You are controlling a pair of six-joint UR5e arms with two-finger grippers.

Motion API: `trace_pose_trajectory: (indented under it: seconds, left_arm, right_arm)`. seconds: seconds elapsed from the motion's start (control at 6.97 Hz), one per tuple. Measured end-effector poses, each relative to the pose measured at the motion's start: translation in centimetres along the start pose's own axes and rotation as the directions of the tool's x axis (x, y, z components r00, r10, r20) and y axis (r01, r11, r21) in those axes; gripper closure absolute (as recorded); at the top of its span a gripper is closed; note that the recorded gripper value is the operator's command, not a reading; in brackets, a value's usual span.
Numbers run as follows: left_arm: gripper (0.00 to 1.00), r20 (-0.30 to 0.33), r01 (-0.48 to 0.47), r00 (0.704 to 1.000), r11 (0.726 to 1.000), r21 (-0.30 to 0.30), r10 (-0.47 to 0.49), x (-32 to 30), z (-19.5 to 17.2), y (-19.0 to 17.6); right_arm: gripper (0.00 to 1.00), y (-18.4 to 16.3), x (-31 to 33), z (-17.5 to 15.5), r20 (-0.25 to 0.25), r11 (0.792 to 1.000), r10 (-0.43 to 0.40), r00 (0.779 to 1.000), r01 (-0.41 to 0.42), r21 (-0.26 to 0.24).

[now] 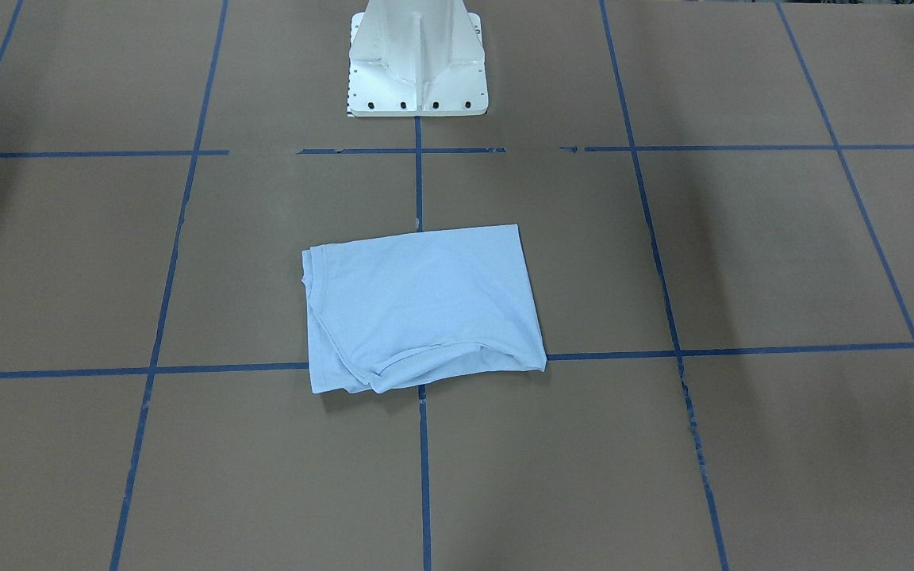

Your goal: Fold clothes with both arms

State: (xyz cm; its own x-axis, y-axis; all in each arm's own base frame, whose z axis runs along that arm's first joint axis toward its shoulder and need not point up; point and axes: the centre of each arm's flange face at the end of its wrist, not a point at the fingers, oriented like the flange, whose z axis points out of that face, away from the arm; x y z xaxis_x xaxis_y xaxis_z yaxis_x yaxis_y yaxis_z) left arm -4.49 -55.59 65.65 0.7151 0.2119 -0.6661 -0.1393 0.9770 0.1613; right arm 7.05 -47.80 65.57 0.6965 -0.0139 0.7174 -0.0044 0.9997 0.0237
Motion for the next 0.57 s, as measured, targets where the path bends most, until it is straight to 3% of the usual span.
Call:
trace_pose_trajectory:
  seconds: [0.57]
  left_arm:
    - [0.00, 0.000, 0.002, 1.000, 1.000, -0.002, -0.002, -0.06, 0.11, 0.03]
  right_arm:
    - [0.00, -0.25, -0.30, -0.29, 0.000, 1.000, -0.007, 1.000, 0.007, 0.006]
